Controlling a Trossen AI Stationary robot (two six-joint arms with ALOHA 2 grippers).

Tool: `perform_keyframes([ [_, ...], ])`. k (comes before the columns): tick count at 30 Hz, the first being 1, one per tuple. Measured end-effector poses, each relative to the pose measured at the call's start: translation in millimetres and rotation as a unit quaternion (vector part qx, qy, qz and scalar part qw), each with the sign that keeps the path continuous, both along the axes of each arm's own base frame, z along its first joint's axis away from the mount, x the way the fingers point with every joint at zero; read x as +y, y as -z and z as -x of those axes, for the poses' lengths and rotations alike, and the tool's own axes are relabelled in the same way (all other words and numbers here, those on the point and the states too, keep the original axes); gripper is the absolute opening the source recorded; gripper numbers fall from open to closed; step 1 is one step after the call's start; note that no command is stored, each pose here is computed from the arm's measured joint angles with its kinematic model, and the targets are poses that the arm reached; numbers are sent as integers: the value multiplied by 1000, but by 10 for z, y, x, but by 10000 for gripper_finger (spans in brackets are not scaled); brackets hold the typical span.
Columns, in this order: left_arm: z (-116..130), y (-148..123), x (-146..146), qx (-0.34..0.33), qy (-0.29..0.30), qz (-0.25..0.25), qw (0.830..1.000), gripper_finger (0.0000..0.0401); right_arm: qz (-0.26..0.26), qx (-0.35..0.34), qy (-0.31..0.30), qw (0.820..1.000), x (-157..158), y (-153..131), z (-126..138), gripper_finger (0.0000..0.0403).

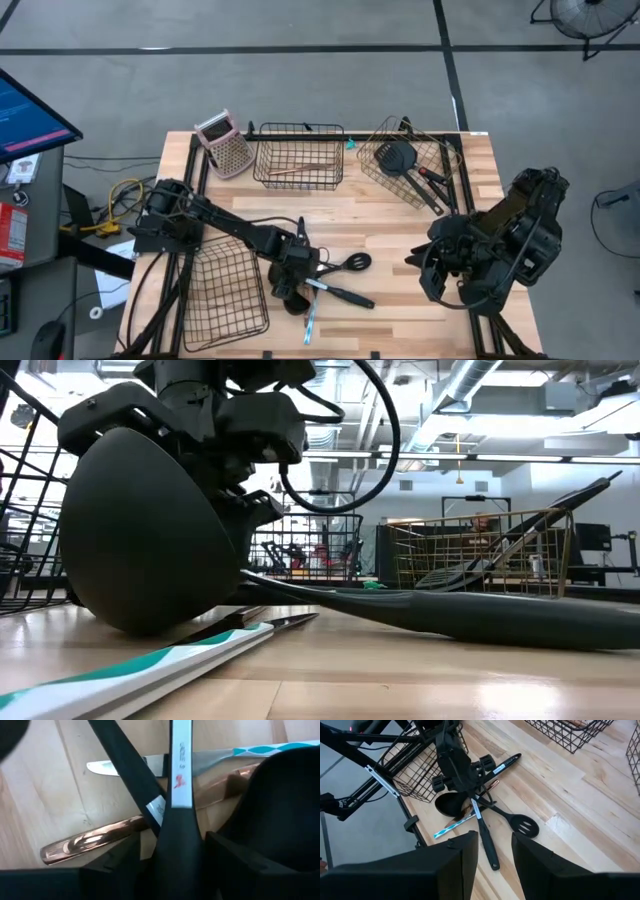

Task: Pick & Place Kitchen Items
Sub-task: Put the black serving spoon into the bottom black wire basket

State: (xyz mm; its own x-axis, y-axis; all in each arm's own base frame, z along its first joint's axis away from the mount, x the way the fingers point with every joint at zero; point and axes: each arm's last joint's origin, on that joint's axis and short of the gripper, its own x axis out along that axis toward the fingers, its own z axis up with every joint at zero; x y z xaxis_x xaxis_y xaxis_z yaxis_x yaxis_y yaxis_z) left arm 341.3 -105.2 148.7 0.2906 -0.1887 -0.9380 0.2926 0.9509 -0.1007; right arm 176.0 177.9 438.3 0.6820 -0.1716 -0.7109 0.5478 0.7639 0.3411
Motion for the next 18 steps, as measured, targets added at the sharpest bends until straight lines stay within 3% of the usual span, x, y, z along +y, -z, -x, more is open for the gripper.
perform_keyframes([
  [9,-12,-76,123,-4,-34,6,999,59,2,0,-2,1000,0,0,0,118],
  [18,0,-406,339,-52,-78,26,995,48,3,1,-3,1000,0,0,0,118],
])
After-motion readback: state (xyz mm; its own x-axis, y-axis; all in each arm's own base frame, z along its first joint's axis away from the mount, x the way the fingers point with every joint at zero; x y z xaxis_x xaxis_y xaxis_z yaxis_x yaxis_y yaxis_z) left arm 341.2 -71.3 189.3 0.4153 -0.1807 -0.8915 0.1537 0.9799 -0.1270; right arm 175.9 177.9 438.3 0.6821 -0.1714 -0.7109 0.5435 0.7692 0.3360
